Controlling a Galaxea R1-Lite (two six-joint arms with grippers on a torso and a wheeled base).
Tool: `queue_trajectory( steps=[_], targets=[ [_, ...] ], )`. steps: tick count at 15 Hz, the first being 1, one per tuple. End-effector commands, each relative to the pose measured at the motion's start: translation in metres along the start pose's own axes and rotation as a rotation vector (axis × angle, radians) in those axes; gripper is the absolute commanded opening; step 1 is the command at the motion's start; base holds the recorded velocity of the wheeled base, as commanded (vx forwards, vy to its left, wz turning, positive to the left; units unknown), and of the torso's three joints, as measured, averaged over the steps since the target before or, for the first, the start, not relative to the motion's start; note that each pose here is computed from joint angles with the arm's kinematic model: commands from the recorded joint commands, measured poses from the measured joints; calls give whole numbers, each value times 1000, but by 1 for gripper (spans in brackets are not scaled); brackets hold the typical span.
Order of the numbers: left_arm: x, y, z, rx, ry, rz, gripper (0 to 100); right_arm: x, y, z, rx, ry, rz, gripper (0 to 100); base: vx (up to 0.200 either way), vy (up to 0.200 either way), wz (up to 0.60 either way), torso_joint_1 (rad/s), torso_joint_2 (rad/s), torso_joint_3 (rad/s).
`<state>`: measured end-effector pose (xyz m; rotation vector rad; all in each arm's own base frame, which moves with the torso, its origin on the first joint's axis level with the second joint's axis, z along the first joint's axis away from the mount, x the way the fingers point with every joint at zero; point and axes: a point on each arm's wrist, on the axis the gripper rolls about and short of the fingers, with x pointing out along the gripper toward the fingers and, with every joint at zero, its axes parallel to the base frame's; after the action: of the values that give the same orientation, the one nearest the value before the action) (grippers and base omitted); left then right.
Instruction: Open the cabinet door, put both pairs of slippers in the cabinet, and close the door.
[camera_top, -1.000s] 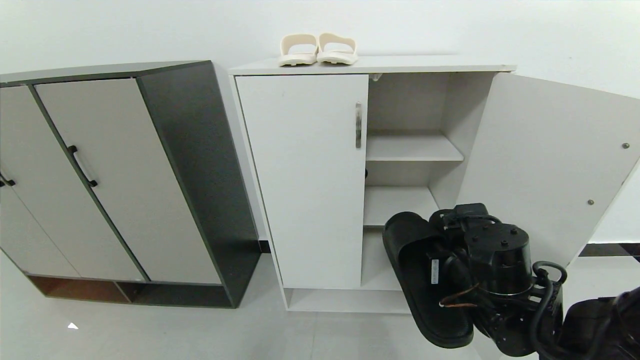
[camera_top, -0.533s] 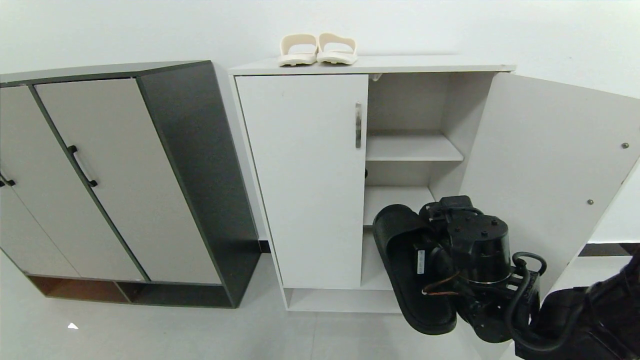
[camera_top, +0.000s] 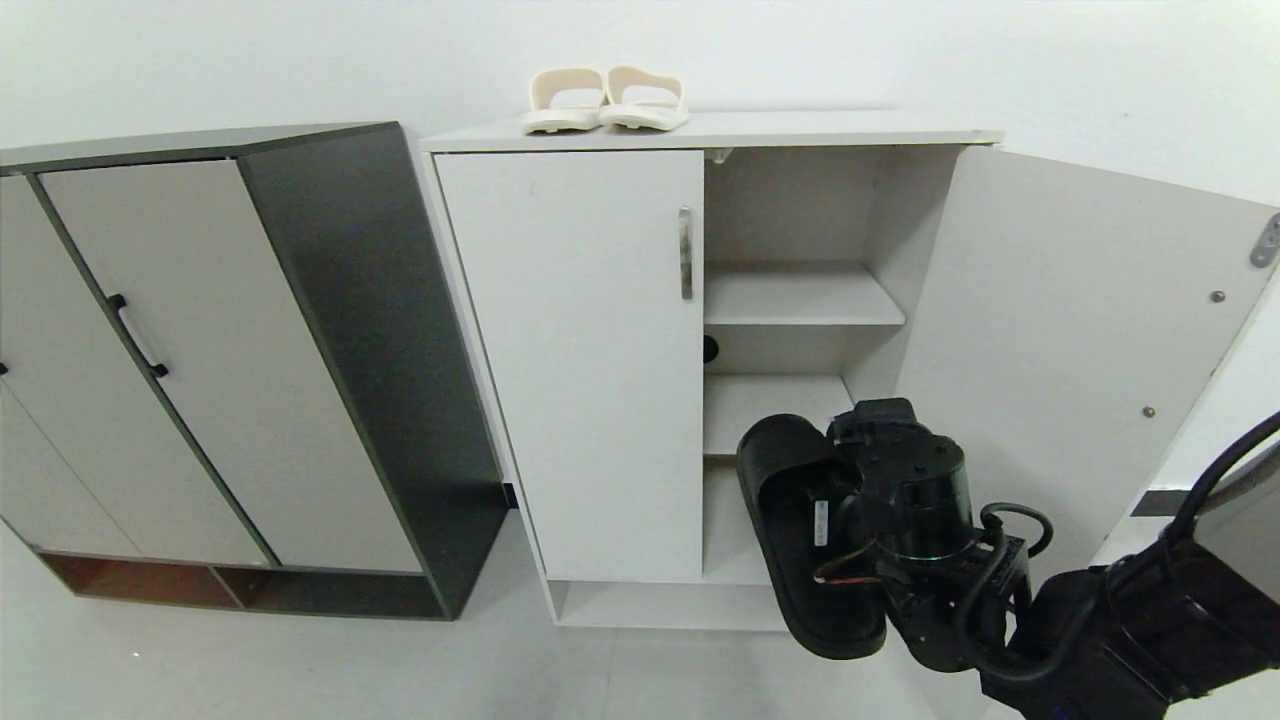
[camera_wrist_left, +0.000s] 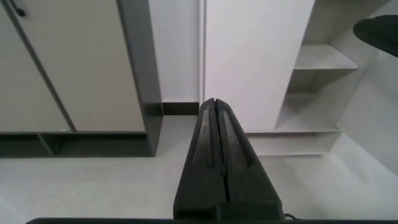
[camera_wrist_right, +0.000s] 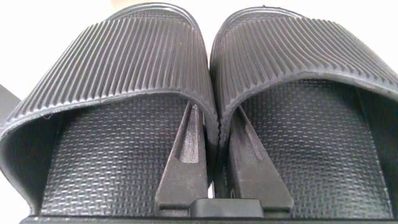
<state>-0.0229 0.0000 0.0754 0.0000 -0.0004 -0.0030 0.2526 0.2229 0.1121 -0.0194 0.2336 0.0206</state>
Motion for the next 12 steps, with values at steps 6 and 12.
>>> queue_trajectory(
  steps=[6,12],
  targets=[
    [0,0,0,3,0,0,0,19,15,-23,-2,21,-8,0,0,-33,0,2,1,0],
    [0,0,0,3,2,1,0,35,24,-40,10,3,-12,0,0,0,0,0,0,0]
  ],
)
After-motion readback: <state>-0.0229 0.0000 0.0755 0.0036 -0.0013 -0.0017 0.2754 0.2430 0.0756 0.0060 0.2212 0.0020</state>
